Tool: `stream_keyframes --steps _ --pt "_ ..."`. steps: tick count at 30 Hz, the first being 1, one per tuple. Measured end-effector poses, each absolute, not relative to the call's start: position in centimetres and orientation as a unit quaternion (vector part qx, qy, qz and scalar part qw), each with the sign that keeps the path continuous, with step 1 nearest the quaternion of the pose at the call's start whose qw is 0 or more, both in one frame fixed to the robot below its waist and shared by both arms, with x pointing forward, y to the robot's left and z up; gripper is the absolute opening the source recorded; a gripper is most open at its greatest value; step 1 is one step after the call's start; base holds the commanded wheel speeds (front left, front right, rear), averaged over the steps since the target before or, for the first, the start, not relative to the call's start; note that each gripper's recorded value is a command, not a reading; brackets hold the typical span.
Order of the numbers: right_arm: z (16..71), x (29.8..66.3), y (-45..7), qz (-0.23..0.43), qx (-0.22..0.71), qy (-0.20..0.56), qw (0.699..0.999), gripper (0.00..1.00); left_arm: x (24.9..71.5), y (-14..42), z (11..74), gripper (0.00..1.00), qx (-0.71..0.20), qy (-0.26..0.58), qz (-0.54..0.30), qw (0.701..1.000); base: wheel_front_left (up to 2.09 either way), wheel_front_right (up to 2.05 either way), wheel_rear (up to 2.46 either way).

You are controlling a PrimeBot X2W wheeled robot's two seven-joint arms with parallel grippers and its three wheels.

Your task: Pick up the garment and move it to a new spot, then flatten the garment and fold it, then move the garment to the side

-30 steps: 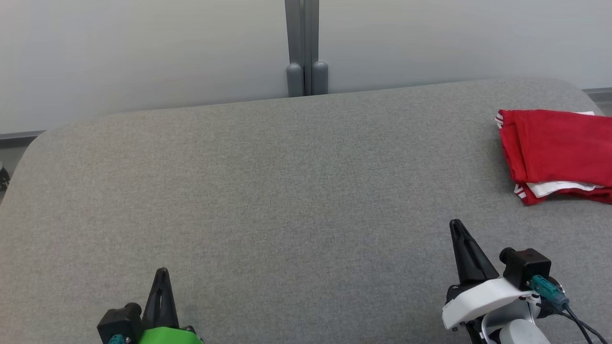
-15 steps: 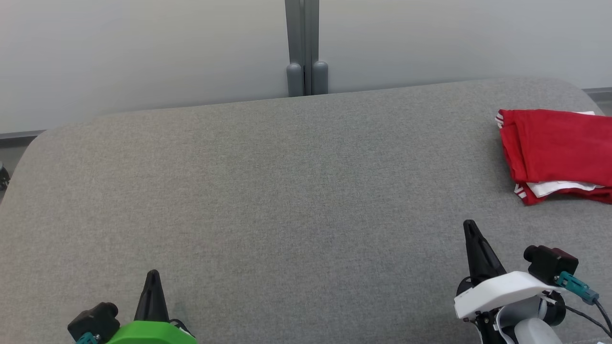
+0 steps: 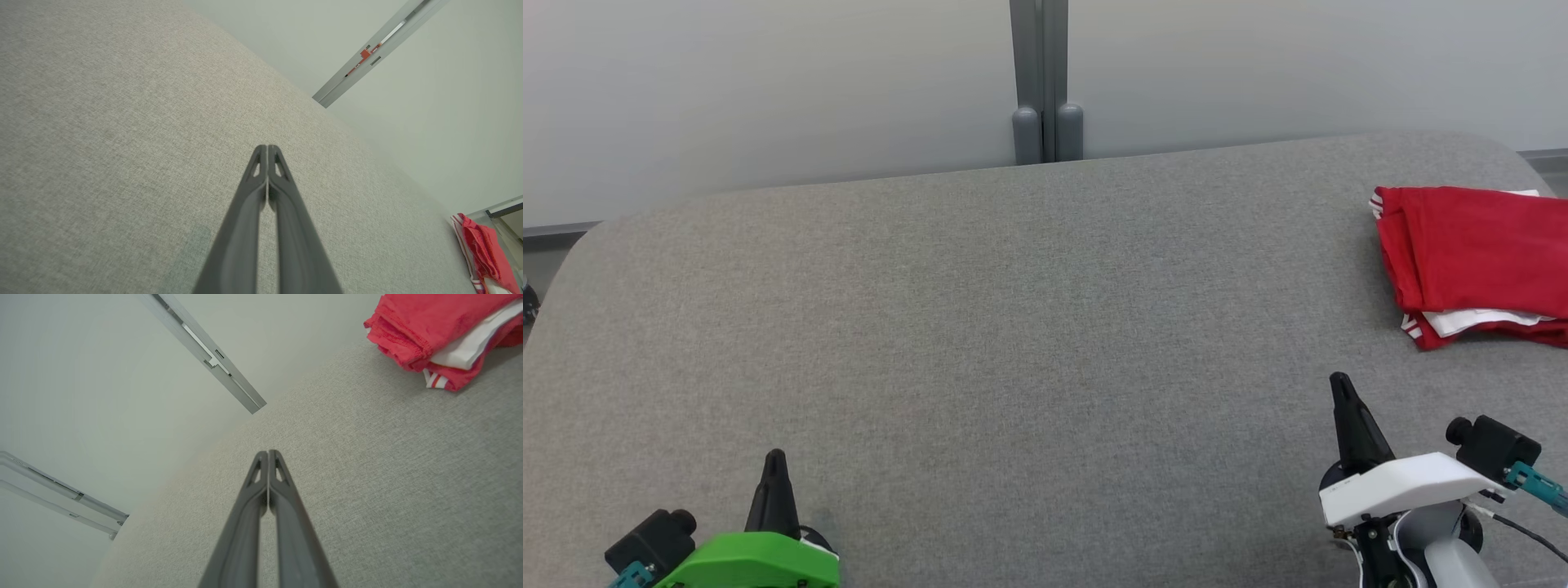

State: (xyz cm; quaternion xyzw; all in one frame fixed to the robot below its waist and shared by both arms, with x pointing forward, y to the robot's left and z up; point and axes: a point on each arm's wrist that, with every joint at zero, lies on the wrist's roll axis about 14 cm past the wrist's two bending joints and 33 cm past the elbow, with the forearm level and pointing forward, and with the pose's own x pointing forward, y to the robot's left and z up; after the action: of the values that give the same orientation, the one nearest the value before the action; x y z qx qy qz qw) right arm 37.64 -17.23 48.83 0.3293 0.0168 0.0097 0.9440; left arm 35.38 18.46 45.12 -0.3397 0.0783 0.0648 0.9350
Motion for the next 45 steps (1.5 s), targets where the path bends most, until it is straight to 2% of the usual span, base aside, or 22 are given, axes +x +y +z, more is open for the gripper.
stream_keyframes --steps 45 --pt "49.3 38.3 -19.0 -0.015 0.56 0.02 0.828 0.0 37.3 19.2 47.3 0.0 -0.568 0.052 0.049 0.82 0.0 0.0 0.0"
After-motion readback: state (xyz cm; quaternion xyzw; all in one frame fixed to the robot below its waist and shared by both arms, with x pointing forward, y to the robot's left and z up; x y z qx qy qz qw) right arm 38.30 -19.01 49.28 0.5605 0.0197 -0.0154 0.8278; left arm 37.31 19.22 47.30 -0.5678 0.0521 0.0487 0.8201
